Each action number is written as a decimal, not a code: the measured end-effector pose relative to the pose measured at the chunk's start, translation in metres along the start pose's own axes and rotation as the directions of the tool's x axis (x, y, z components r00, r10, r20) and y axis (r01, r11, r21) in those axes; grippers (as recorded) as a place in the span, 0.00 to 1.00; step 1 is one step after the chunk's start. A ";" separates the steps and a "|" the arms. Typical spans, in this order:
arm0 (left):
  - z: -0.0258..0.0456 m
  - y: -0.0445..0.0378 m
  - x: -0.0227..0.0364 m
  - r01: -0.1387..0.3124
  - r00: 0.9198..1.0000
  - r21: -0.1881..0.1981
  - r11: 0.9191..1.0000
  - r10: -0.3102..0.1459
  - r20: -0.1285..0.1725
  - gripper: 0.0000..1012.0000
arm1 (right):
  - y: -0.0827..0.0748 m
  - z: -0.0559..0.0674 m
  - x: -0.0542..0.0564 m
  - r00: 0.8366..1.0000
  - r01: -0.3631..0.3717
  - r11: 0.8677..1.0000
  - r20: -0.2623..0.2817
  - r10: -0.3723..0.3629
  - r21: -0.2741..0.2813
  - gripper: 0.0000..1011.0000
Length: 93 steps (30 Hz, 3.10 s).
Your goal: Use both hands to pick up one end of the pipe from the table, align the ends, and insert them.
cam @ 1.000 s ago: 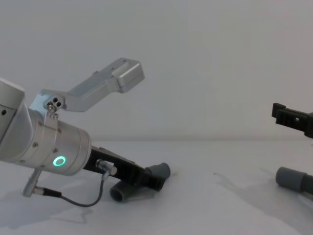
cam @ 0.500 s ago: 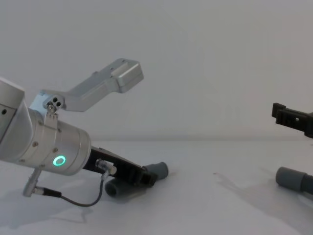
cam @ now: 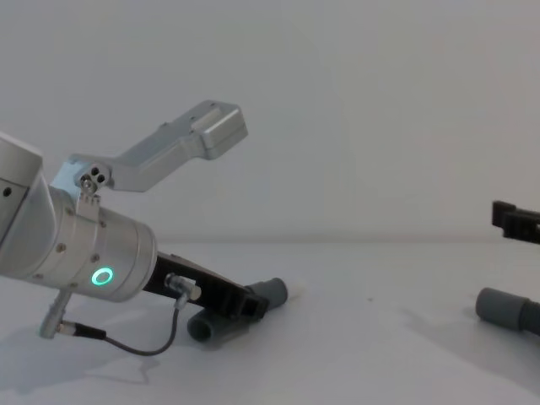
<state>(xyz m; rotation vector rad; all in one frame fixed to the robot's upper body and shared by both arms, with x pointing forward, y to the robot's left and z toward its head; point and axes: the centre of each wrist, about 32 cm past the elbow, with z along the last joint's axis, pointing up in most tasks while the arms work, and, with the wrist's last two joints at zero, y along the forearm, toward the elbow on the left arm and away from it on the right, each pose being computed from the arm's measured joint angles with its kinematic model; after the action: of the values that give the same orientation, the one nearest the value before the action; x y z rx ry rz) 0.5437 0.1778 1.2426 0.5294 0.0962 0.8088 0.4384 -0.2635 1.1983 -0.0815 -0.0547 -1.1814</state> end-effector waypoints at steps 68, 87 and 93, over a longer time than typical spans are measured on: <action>-0.0001 -0.0001 0.0000 0.000 1.000 0.001 1.000 0.000 0.000 0.34 | 0.006 -0.002 0.031 0.988 -0.127 0.938 -0.126 0.090 -0.324 0.99; -0.0001 -0.0001 0.0000 0.000 1.000 0.001 1.000 0.000 0.000 0.34 | 0.009 -0.003 0.029 0.985 -0.135 0.930 -0.149 0.088 -0.343 0.96; -0.0001 -0.0001 0.0000 0.000 1.000 0.001 1.000 0.000 -0.001 0.34 | 0.010 -0.004 0.029 0.985 -0.136 0.929 -0.151 0.088 -0.344 0.83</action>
<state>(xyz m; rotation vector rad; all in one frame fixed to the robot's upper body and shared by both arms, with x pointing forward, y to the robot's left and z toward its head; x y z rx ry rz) 0.5437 0.1778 1.2425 0.5300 0.0969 0.8090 0.4585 -0.2869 1.1969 -0.3191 0.2794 -1.0687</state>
